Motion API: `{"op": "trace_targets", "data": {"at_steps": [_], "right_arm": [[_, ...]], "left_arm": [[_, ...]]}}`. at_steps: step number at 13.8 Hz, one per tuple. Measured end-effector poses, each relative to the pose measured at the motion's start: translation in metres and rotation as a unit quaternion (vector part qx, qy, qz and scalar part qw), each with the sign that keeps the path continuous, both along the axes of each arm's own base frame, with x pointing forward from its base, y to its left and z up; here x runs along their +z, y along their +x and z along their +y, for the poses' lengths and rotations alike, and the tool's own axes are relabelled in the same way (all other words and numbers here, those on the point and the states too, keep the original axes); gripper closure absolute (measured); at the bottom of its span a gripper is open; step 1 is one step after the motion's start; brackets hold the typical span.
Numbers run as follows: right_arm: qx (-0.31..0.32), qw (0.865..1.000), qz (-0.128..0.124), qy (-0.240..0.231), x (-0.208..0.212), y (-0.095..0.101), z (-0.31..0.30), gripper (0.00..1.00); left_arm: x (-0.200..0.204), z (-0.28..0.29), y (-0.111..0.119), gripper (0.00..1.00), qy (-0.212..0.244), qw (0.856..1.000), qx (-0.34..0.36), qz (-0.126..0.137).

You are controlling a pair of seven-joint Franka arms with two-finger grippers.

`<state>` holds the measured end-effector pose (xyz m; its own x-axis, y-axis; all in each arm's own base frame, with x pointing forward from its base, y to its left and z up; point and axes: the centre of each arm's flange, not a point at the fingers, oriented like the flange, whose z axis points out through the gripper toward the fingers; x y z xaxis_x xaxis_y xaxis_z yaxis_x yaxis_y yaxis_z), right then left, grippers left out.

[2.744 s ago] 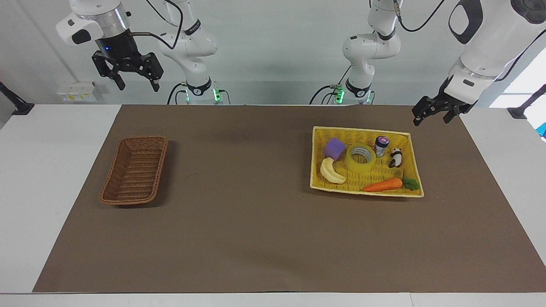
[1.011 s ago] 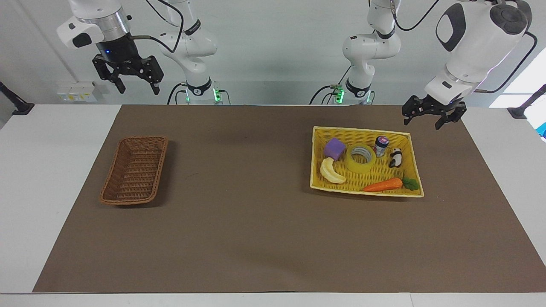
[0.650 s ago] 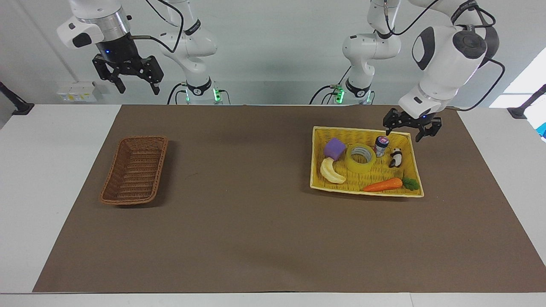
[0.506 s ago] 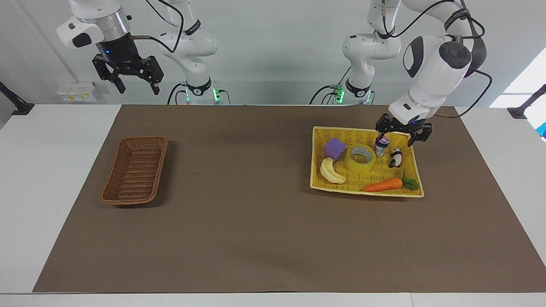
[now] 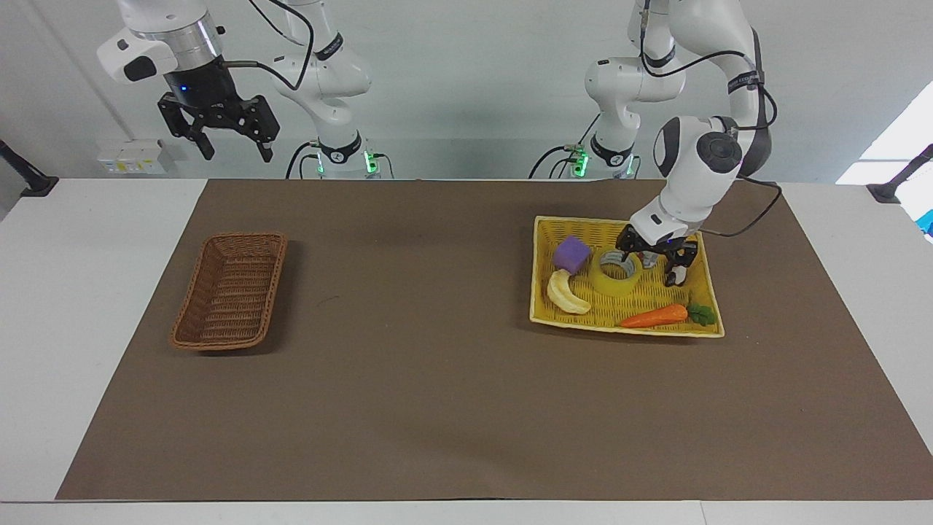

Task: Move tape to another basket
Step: 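Reach the left gripper into the yellow tray and grasp the yellow tape roll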

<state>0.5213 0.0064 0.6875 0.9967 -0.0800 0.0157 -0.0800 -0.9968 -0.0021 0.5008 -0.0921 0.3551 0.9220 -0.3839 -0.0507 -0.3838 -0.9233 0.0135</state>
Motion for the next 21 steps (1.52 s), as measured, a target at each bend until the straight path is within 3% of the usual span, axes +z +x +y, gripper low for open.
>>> {"op": "trace_targets", "data": {"at_steps": [3,8,9,12,16,21], "right_arm": [[0.0,1.0,0.0,0.0,0.0,0.0,0.0,0.0],[0.0,1.0,0.0,0.0,0.0,0.0,0.0,0.0],[0.0,1.0,0.0,0.0,0.0,0.0,0.0,0.0],[0.0,1.0,0.0,0.0,0.0,0.0,0.0,0.0],[-0.001,1.0,0.0,0.0,0.0,0.0,-0.001,0.0],[-0.001,1.0,0.001,0.0,0.0,0.0,-0.001,0.0]], "left_arm": [[-0.026,0.002,-0.011,0.07,0.002,1.0,0.01,0.013],[-0.034,0.002,-0.015,0.69,0.005,0.999,0.037,0.021],[-0.034,0.0,-0.015,0.77,0.006,0.998,0.053,0.021],[-0.026,-0.012,-0.008,0.78,0.013,0.994,0.104,0.029],[0.006,-0.017,0.023,0.78,0.02,0.99,0.125,0.063],[0.058,-0.028,0.045,0.78,-0.037,0.983,0.155,0.087]]}}
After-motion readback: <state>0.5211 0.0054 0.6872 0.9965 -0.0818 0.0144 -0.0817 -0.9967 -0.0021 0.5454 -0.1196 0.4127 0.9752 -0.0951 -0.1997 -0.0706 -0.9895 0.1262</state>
